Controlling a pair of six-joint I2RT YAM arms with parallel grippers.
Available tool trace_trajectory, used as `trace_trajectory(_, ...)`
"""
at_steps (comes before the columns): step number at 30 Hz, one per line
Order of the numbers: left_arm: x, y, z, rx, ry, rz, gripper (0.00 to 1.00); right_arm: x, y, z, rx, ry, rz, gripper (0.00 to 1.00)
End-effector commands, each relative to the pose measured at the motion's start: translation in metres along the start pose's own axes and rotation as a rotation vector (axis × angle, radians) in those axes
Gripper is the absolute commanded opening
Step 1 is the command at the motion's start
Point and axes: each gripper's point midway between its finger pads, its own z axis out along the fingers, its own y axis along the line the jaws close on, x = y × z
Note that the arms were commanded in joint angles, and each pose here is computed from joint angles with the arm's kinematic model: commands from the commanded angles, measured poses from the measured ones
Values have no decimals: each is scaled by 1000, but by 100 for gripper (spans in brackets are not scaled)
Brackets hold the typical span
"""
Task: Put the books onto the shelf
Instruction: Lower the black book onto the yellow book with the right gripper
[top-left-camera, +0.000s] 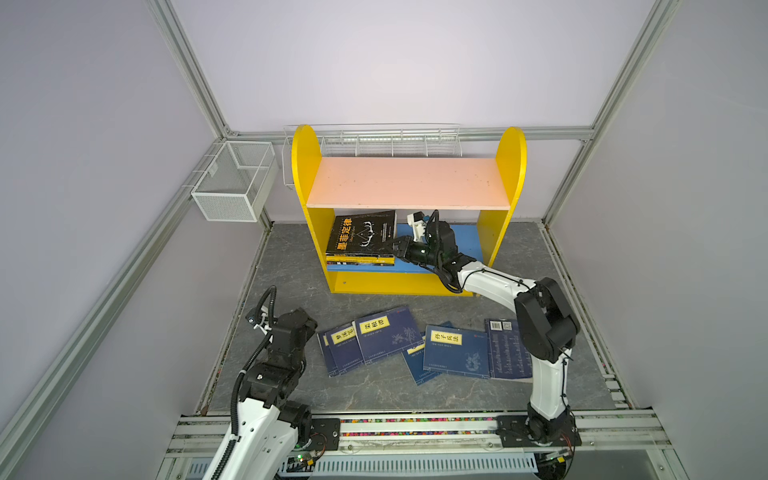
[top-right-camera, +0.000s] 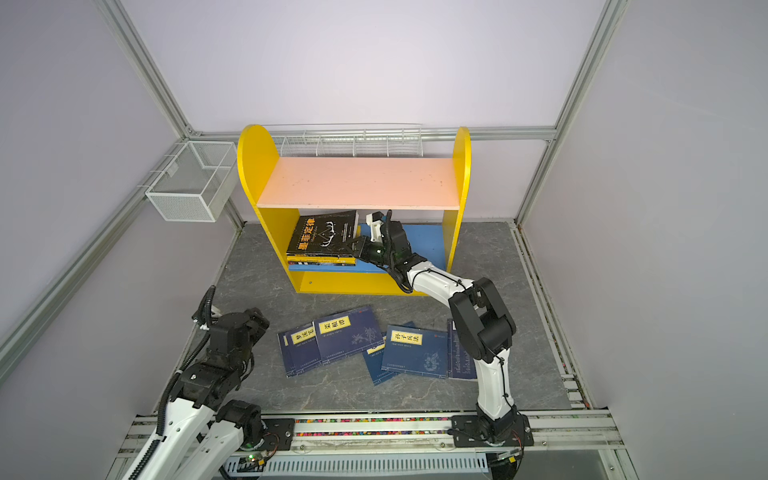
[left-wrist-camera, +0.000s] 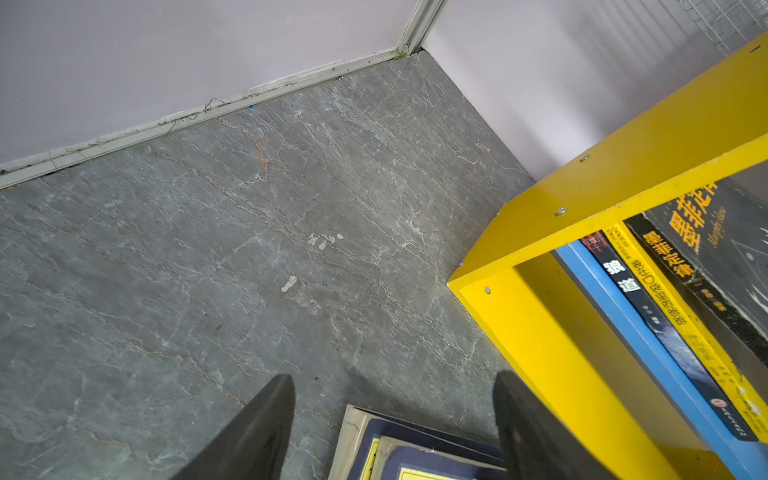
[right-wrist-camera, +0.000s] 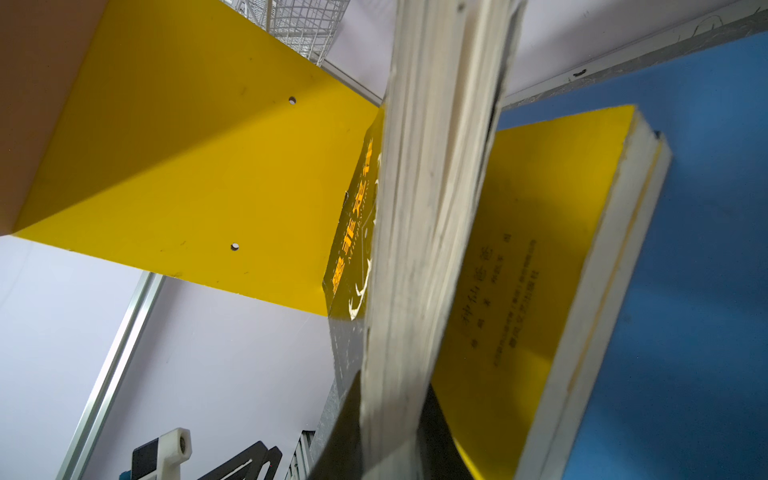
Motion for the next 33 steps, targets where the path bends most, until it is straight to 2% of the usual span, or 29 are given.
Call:
trace_trajectory(1,-1,5,-1,-22,-6,10,76,5,42,-7,-117,23,-45,8)
trace_trajectory(16,-1,5,-1,-18,-5,11,76,3,43,-16,-137,10,-25,8)
trace_trajectory(29,0,4,0,-16,-2,12,76,-6,37,-1,-126,-4,-18,8)
trace_trajectory(31,0,4,0,-18,-2,13,76,-6,35,0,-115,-2,-17,10)
trace_trajectory(33,-1,5,0,-19,-3,13,76,-6,33,0,-95,2,-20,17)
